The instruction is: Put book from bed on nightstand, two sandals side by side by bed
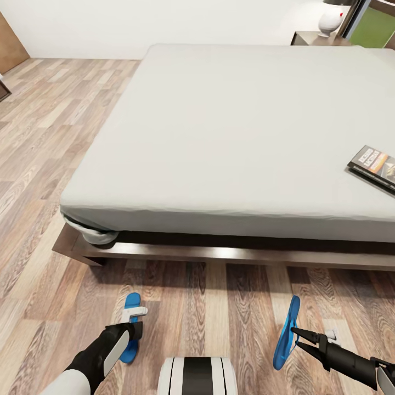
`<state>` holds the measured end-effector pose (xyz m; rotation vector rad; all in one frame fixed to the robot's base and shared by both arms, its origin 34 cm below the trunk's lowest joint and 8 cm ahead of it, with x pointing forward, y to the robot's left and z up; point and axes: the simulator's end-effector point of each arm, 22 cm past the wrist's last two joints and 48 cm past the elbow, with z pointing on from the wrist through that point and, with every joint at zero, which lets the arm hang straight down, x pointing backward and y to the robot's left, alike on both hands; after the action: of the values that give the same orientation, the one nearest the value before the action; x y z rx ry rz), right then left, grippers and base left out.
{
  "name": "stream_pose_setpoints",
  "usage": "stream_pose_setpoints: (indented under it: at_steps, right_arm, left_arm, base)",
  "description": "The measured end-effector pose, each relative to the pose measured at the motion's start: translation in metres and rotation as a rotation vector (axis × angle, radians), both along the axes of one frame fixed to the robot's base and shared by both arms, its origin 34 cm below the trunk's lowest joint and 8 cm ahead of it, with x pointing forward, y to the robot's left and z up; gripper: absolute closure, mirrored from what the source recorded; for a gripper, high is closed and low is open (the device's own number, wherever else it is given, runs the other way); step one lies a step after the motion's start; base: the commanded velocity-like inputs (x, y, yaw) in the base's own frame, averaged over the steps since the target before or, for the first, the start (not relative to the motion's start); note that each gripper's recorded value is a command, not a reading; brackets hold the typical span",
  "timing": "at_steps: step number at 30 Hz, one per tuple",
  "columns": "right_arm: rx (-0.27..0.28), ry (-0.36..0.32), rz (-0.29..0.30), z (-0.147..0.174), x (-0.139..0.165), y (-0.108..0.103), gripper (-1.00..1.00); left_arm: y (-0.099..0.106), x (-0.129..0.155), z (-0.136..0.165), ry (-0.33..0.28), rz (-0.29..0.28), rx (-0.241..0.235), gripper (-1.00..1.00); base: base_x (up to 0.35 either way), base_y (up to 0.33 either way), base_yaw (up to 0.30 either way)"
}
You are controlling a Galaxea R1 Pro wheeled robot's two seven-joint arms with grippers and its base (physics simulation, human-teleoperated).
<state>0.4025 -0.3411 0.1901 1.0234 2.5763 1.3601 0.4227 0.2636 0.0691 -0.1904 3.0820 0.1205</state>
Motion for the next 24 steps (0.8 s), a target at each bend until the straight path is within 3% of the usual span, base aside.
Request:
stream_pose_setpoints:
  at_steps: [5, 9, 24]
  right_arm:
    - [0.0, 0.0, 0.0, 0.0, 0.0, 0.0, 1.0]
    - [0.0, 0.0, 0.0, 0.0, 0.0, 0.0, 1.0]
    - [0.0, 0.029, 0.001, -0.01, -0.009, 0.0, 1.0]
  left_arm:
    - [0.002, 0.011, 0.001, -0.051, 0.006, 0.008, 1.0]
    - [0.013, 0.022, 0.003, -0.102, 0.018, 0.056, 1.0]
    - [0.015, 0.007, -0.008, -0.07, 0.021, 0.068, 1.0]
  base:
    - [0.0, 0.0, 0.0]
    - [0.0, 0.0, 0.0]
    - [0.0, 0.0, 0.0]
